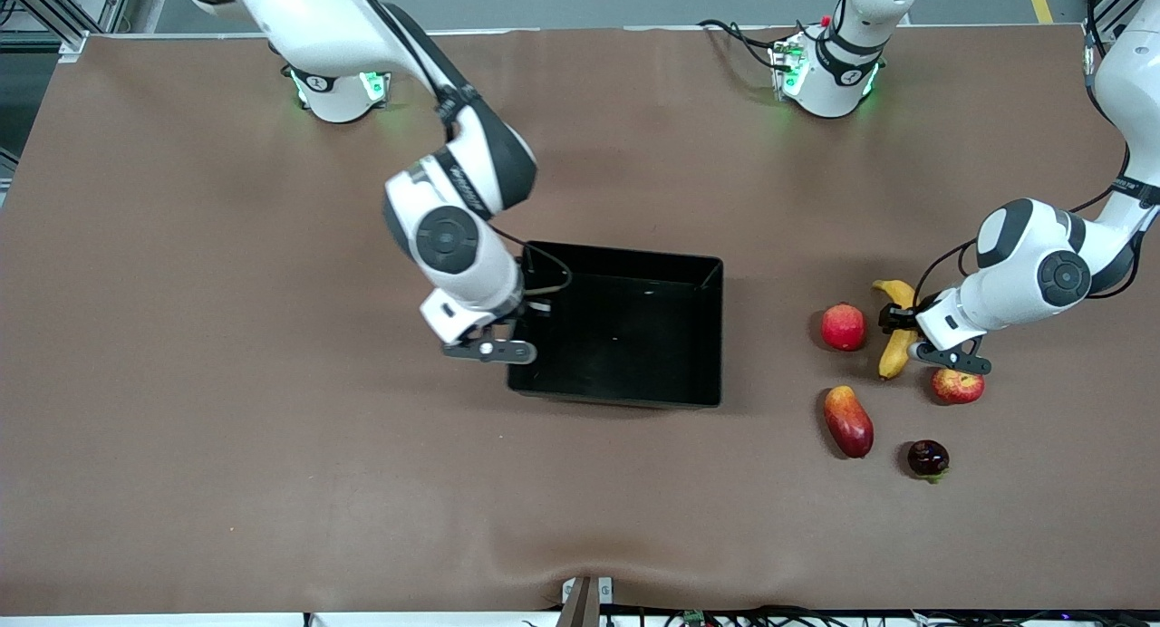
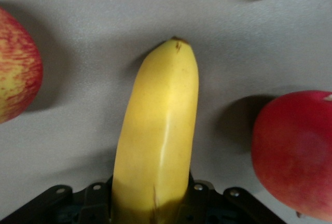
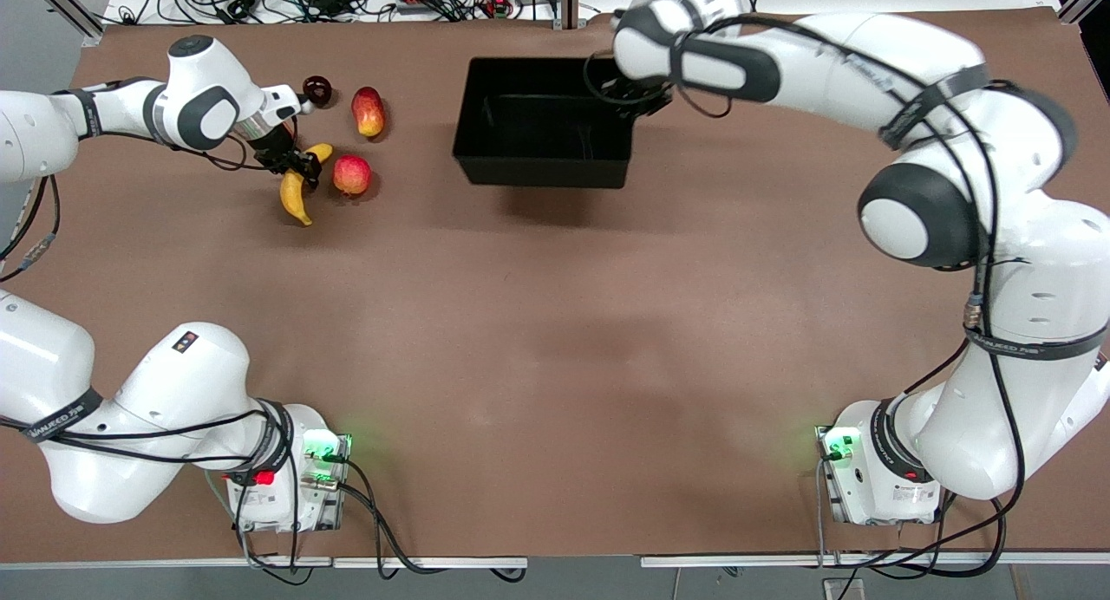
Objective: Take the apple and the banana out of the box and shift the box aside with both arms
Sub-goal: 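Place the banana by the fruits while the right gripper grips the tray, then slide the black tray away from the fruits with the right gripper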
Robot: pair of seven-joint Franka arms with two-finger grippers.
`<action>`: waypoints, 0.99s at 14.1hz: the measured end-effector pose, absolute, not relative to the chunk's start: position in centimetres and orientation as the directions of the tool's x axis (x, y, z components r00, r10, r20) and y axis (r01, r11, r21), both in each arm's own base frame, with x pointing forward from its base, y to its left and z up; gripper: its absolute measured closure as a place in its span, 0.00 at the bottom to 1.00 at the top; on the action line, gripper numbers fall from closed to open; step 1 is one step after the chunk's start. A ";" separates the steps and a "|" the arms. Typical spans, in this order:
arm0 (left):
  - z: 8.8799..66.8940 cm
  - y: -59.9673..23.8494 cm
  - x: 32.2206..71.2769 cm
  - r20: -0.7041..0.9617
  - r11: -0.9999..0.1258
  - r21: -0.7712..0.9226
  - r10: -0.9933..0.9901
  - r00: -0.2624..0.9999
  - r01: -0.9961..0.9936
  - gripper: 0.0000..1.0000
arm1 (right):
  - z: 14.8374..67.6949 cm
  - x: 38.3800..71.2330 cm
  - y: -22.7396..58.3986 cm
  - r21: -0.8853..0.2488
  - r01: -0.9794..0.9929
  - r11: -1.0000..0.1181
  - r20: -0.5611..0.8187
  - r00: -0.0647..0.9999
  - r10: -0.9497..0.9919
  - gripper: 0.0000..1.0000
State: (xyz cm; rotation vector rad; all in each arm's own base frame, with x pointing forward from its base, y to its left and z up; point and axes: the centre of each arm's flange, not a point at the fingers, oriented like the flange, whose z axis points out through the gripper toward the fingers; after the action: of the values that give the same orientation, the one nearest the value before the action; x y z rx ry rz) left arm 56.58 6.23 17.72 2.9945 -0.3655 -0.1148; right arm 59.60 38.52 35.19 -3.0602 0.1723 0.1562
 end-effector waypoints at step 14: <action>40.7 3.3 59.9 0.009 -0.989 0.017 -0.144 0.990 -0.144 0.00 | 34.4 66.1 4.1 -0.098 -0.057 -0.994 -0.177 0.983 -0.039 0.96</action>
State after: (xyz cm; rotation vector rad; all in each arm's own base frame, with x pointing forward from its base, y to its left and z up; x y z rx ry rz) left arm 59.94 3.31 40.74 3.1157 -0.2253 0.0127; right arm 66.14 4.09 34.45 -3.0264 0.0740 0.2673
